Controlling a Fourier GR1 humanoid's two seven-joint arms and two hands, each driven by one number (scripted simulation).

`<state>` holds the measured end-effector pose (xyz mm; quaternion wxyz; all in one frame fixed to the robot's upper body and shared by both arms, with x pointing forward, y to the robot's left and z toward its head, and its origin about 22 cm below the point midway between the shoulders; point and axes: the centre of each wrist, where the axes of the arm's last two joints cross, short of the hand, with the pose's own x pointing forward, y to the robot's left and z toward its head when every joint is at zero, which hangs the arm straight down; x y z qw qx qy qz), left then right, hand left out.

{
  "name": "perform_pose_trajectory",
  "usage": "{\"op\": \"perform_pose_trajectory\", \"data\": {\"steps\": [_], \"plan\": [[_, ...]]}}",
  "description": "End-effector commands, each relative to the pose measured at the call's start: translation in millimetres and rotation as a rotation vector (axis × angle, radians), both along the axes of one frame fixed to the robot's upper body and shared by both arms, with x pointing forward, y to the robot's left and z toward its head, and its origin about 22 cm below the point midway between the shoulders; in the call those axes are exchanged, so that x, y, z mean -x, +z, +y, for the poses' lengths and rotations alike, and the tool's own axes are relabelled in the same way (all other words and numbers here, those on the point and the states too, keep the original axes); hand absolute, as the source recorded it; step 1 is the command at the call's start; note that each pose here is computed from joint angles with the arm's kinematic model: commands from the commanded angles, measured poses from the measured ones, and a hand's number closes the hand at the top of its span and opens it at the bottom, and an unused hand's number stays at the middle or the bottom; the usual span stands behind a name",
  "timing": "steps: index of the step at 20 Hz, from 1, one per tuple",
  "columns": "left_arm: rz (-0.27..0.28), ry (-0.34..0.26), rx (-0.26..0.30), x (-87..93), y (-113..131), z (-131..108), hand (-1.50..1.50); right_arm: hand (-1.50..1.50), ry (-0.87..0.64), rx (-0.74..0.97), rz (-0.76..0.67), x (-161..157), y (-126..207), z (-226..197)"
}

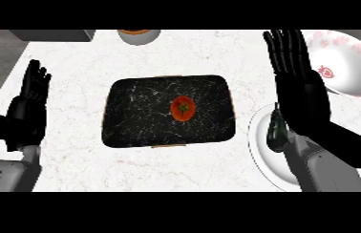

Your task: Pick the cupcake from the plate and place it in the bowl

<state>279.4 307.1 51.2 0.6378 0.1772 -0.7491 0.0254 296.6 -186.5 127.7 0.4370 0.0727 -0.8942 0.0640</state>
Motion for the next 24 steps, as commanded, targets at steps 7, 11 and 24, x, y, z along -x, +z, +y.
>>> {"op": "perform_pose_trajectory", "data": {"steps": [7, 11, 24], "plan": [[0.092, -0.160, 0.054, 8.9, -17, -33, 0.00, 1.50, -0.523, 0.712, 0.577, 38, -104, -131], [0.152, -0.220, 0.115, 15.8, -30, -60, 0.00, -1.50, -0.953, 0.138, 0.477, 68, -135, -96], [0.144, -0.305, 0.094, 16.8, -24, -85, 0.00, -1.50, -1.242, 0.310, 0.431, 145, -85, -84]]}}
